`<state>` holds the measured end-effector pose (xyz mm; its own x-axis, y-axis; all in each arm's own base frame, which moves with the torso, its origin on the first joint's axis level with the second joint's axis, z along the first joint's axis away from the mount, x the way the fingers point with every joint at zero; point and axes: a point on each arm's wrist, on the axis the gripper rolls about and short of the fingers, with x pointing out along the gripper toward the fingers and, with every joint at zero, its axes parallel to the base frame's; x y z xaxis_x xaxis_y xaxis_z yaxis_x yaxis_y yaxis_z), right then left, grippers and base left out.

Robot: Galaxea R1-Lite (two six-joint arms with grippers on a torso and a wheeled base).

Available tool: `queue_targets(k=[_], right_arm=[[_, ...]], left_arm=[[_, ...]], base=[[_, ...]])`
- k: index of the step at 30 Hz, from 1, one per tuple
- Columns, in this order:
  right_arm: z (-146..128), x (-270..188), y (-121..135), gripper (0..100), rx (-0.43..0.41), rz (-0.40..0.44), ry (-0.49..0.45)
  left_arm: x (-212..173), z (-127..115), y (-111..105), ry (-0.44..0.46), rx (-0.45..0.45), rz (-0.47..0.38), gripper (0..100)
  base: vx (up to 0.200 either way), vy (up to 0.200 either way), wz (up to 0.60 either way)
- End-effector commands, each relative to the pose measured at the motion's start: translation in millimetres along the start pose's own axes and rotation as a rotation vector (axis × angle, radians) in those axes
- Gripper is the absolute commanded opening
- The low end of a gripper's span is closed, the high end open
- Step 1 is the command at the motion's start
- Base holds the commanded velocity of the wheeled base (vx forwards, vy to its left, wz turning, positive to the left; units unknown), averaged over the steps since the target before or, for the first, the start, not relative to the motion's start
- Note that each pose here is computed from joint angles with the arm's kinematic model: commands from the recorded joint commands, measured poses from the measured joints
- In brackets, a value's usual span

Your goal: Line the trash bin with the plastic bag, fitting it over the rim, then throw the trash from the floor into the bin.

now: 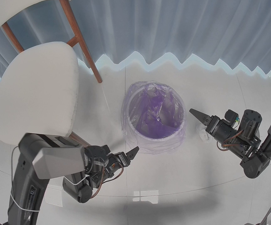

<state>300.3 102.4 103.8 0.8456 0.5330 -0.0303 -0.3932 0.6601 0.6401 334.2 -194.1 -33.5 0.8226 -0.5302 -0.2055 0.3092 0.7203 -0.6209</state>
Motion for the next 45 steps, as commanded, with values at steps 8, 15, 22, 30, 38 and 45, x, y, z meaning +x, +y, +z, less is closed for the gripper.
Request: queue_targets(k=[8,15,22,30,38,45], right_arm=[[-13,9,-19,100,0.017,-0.047,0.037],[-18,11,-21,100,0.034,-0.043,0.041],[-5,12,-32,100,0.065,-0.151,0.082],[-3,24,-42,100,0.079,-0.218,0.138],[-2,38,-49,100,0.009,-0.289,0.138],[6,53,-51,100,-0.065,-0.401,0.141]], left_arm=[[-130,102,-118,-0.252,0.004,-0.264,100],[-222,184,-182,-0.567,0.044,-0.616,100],[-249,240,-161,-0.550,0.248,-0.627,100],[-285,260,-147,-0.594,0.326,-0.539,100],[-298,262,-155,-0.597,0.366,-0.580,100],[-306,261,-160,-0.611,0.380,-0.596,100]], base=[[0.000,0.000,0.00],[0.000,0.000,0.00],[0.000,0.000,0.00],[0.000,0.000,0.00],[0.000,-0.125,0.00],[0.000,-0.200,0.00]])
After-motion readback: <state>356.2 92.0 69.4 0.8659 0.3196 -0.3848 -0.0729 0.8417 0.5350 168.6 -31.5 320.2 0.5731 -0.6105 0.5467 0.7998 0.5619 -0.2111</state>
